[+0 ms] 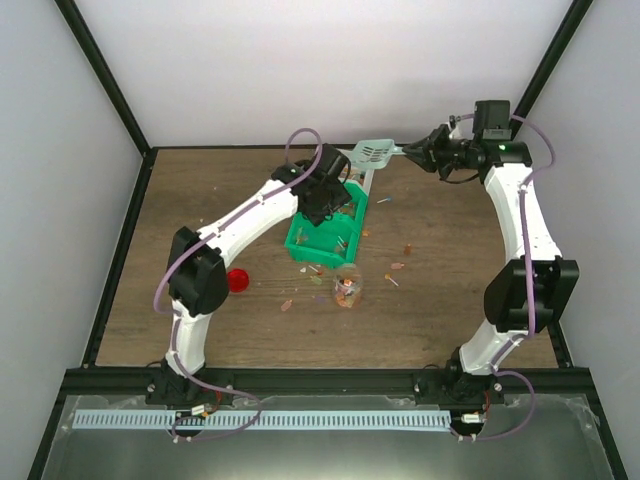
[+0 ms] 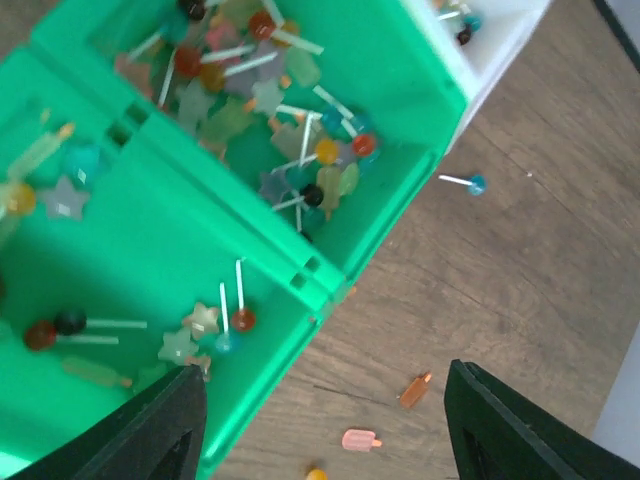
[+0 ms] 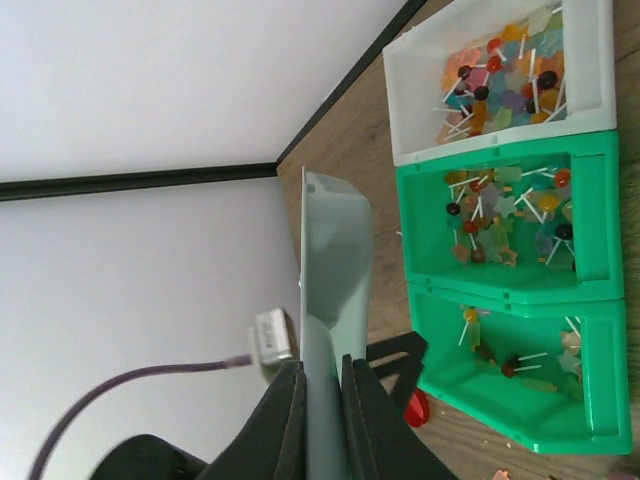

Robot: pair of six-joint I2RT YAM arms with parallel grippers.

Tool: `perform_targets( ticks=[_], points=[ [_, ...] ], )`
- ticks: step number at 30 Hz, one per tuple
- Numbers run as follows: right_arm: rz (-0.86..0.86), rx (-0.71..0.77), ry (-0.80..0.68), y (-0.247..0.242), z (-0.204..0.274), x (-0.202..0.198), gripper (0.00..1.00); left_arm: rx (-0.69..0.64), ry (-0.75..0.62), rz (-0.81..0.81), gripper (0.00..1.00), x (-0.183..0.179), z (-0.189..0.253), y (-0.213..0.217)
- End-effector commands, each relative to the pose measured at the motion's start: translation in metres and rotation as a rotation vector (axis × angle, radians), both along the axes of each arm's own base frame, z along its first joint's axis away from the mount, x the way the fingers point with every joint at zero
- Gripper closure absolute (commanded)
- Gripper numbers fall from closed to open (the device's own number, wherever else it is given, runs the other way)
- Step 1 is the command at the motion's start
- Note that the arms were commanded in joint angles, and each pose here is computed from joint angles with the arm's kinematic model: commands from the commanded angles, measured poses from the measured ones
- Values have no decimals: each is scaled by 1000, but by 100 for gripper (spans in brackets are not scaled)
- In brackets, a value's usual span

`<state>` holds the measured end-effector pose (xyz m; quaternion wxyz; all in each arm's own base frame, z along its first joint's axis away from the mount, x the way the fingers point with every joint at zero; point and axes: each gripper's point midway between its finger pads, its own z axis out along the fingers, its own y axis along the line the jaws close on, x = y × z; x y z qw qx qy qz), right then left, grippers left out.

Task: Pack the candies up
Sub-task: Adjust the storage box at the center of the board.

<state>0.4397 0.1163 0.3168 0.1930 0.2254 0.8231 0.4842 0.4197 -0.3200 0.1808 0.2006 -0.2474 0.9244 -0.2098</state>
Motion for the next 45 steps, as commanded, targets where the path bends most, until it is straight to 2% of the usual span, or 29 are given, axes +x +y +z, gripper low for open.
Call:
perform_targets(
  ticks=[1, 6, 20, 26, 31, 38, 45],
  points=[
    [39, 49, -30, -1, 18, -6, 99, -143, 7, 256, 31, 2, 13, 3],
    [26, 65, -26, -22, 9, 0, 99, -84, 48, 320, 29, 6, -14, 16],
    [-14, 44, -15, -43, -3, 17, 99, -128, 202, 390, 29, 35, -94, 17],
    [-18, 29, 21, -45, -22, 19, 99, -105, 192, 368, 43, 45, -98, 19],
    [-13, 43, 51, -44, -34, 19, 99, -75, 204, 304, 58, 39, -107, 22],
    [-10, 35, 59, -44, -41, 18, 99, -108, 167, 220, 65, 48, -105, 12],
    [-5, 27, 73, -43, -49, 13, 99, -107, 161, 202, 66, 60, -103, 18]
  ],
)
